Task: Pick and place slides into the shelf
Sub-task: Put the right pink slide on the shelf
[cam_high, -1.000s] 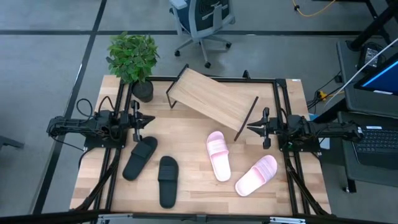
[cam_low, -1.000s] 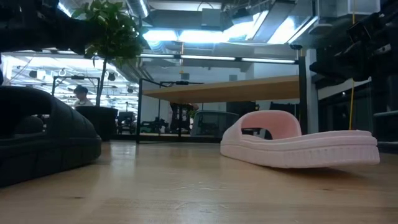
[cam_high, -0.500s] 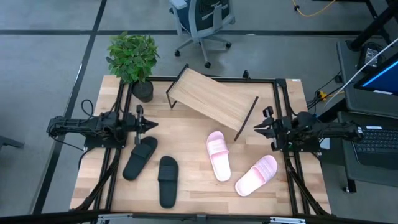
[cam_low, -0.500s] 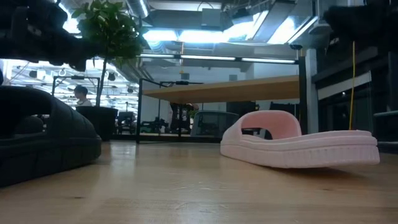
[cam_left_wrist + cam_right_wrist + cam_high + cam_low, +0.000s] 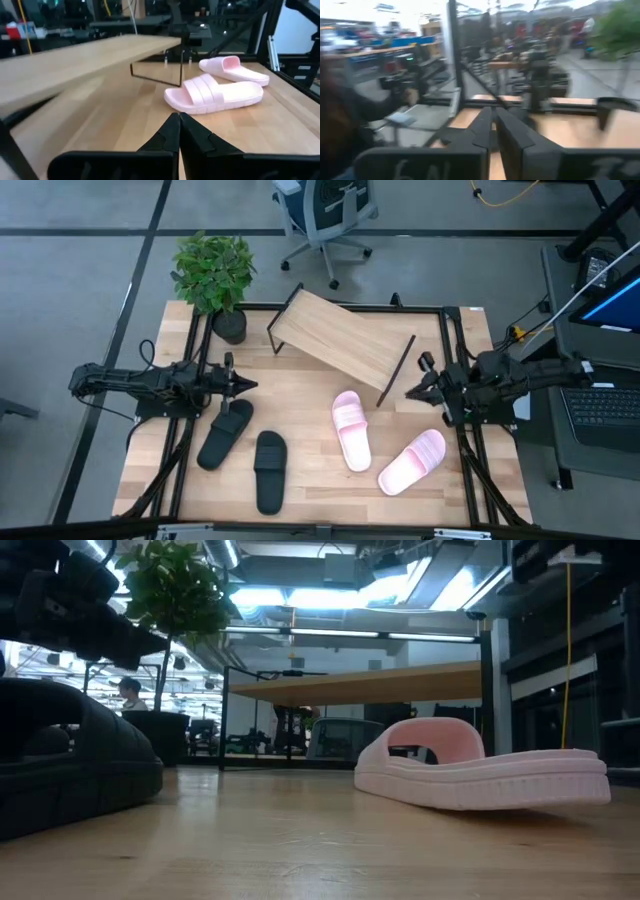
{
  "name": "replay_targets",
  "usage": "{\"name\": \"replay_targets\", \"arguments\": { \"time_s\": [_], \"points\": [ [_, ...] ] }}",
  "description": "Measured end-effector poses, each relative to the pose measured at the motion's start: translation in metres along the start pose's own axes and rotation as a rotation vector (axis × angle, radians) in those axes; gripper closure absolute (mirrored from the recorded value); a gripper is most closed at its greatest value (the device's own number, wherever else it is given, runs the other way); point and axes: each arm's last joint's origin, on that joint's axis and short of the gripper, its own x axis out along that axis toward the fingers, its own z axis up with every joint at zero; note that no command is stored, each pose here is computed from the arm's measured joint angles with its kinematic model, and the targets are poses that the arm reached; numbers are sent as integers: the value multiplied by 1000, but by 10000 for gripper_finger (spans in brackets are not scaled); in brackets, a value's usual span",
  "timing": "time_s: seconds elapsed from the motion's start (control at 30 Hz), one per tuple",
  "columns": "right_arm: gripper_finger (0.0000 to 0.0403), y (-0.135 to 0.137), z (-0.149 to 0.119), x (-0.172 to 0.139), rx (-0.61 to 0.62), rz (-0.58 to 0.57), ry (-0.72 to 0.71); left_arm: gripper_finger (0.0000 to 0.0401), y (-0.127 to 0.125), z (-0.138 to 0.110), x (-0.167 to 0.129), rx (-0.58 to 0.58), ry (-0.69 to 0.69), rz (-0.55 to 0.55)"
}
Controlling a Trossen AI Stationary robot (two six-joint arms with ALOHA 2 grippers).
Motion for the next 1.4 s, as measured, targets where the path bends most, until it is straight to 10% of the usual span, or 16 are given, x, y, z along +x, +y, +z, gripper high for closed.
{"name": "replay_targets", "arguments": {
  "time_s": [0.17,1.07,1.4],
  "points": [
    [395,21,-3,16,-26,127,74,401,0,5,0,9,-56,1],
    [400,169,-23,37,-39,-57,103,401,0,7,0,-2,-70,-6],
    [400,262,-22,65,-131,-358,116,401,0,7,0,-3,-71,-6]
  ]
}}
